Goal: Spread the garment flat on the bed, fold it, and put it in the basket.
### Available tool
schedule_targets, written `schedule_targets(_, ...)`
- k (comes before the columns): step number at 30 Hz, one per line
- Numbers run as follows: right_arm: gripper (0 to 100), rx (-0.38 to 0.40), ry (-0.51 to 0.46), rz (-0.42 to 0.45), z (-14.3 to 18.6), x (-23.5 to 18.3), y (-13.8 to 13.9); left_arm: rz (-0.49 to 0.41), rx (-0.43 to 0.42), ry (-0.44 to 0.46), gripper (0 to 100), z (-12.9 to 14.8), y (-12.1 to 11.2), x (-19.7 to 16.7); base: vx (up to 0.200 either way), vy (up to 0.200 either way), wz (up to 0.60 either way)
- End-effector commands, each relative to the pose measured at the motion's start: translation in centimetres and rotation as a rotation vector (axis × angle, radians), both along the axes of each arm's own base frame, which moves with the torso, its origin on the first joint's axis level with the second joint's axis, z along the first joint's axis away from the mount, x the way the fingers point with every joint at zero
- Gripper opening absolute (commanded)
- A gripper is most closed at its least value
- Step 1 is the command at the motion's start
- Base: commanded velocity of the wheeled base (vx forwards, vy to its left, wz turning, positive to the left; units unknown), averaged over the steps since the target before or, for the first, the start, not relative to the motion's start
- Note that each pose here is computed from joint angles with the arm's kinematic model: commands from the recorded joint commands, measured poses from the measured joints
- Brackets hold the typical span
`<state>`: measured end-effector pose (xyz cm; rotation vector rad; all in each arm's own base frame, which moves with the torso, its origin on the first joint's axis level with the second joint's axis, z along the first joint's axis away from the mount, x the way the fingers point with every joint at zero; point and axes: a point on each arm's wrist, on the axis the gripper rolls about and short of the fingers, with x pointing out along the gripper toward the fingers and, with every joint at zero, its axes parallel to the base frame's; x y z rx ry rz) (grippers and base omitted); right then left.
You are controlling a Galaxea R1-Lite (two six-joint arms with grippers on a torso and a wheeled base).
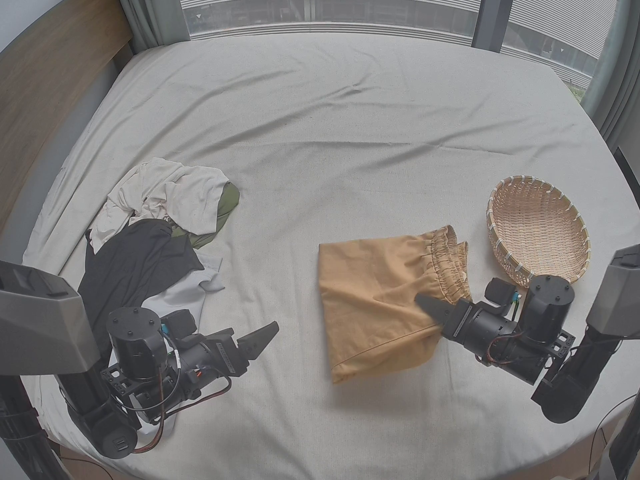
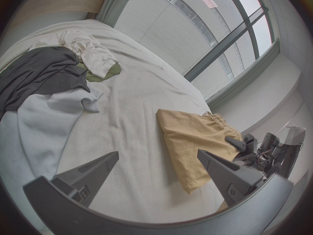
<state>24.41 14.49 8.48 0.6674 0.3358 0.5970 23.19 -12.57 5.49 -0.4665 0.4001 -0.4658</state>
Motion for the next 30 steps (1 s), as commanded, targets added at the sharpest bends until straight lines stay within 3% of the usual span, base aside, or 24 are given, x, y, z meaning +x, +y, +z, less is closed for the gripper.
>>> schedule_targets(1,0,0.069,-0.122,0.078,3.8,-2.3,0.9,-0.003,-0.011,-0.023,100,0.7,0.0,-0.3,0.0,0.0,0.0)
schedule_targets(6,0,0.093,-0.169,0.156,5.2,-3.9,2.3,-0.002,-0.014,-0.028,100,0.8,0.0,-0.2,0.0,0.0,0.0)
schedule_targets(17,0,0.12,-0.294,0.152,8.4,-2.7,2.6,0.013,-0.019,-0.047,100,1.3,0.0,-0.3,0.0,0.0,0.0)
schedule_targets(23,0,0.126,-0.342,0.1,10.8,-1.5,1.8,0.013,-0.018,-0.046,100,1.3,0.1,-0.3,0.0,0.0,0.0)
schedule_targets(30,0,0.041,-0.406,-0.109,13.3,1.8,-2.9,0.013,-0.017,-0.041,100,1.2,0.1,-0.4,0.0,0.0,0.0)
